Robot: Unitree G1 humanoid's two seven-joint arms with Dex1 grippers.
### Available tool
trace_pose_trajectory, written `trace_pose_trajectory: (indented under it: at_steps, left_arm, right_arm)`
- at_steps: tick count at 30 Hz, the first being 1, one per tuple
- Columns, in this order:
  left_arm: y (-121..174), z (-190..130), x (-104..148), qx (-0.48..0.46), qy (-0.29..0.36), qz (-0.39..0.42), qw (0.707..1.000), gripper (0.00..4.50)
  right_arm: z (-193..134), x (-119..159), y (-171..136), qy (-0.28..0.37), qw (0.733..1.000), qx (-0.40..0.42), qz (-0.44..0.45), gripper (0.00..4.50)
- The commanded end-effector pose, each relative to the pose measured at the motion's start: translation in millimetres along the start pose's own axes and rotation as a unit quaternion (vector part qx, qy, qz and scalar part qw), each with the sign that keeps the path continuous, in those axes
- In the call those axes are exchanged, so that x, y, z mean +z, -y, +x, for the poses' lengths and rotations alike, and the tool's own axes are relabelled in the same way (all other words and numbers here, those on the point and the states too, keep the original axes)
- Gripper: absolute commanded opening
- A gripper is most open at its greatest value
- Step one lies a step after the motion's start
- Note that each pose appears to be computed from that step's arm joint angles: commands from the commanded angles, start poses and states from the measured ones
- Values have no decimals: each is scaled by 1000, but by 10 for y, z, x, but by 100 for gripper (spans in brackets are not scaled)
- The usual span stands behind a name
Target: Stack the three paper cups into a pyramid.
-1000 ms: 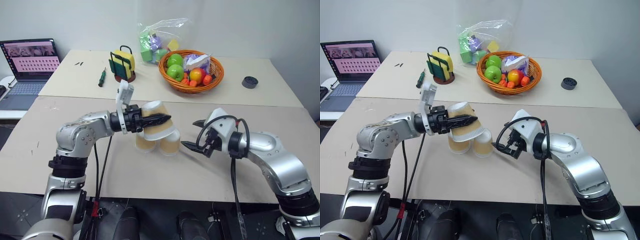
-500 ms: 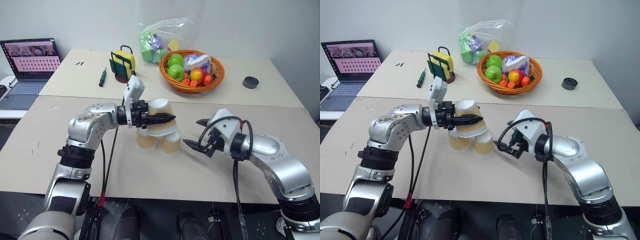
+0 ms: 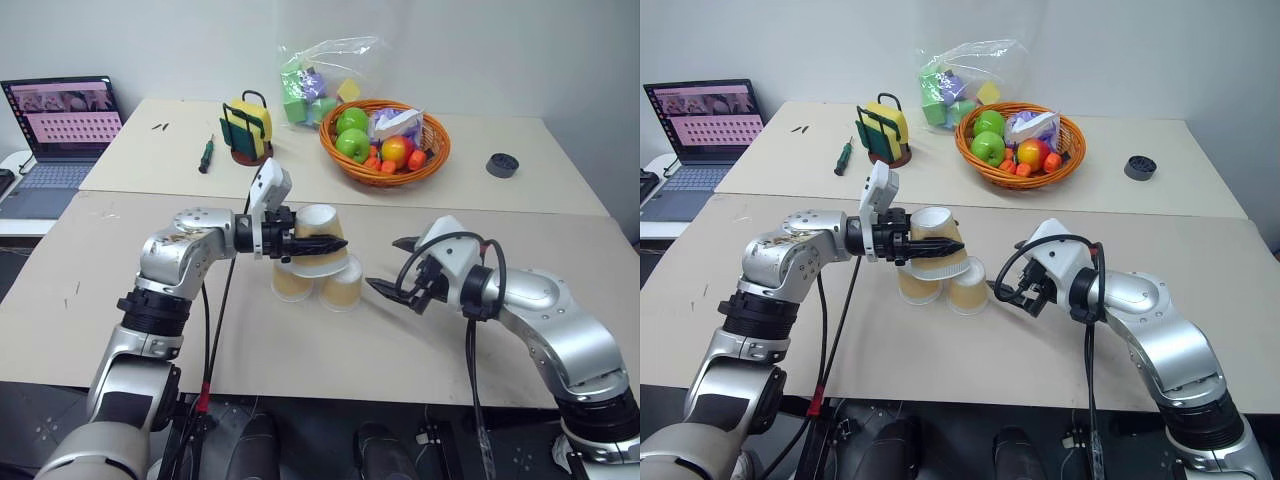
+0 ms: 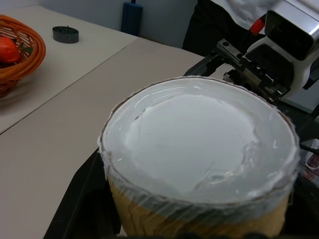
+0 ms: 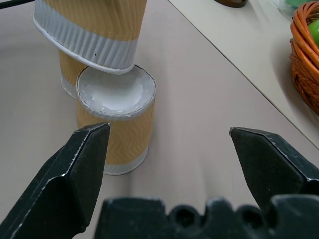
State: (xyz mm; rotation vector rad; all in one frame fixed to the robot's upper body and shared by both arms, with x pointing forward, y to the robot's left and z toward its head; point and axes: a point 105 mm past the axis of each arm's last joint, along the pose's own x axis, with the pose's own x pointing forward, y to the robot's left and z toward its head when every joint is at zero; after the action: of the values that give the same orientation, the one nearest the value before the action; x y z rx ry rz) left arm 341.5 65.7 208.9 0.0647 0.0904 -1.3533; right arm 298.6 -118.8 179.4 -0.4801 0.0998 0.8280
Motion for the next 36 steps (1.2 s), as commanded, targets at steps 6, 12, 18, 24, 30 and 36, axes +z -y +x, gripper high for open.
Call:
trace_pose_trajectory:
  at_steps: [6,12,18,24,30,36]
  left_arm:
    - [-145,-13,-99,37,-18,37,998,289]
    - [-134,17,-149,34,-26,47,998,289]
    - [-119,20,-166,30,-30,51,998,401]
    - [-81,40,-23,22,-3,50,999,446]
    - [-8,22,187,11,23,52,998,446]
    - [103,-35,513,2,49,63,997,446]
  right_arm:
    - [-58,145,37,28,999,-10,-14,450]
    - [-70,149,44,29,999,-13,-12,450]
    - [-91,144,68,28,999,-22,-12,450]
    - [-87,124,68,26,999,-22,-10,450]
    - [-71,105,65,24,1000,-18,-9,450]
    - [-28,87,56,23,1000,-8,-8,450]
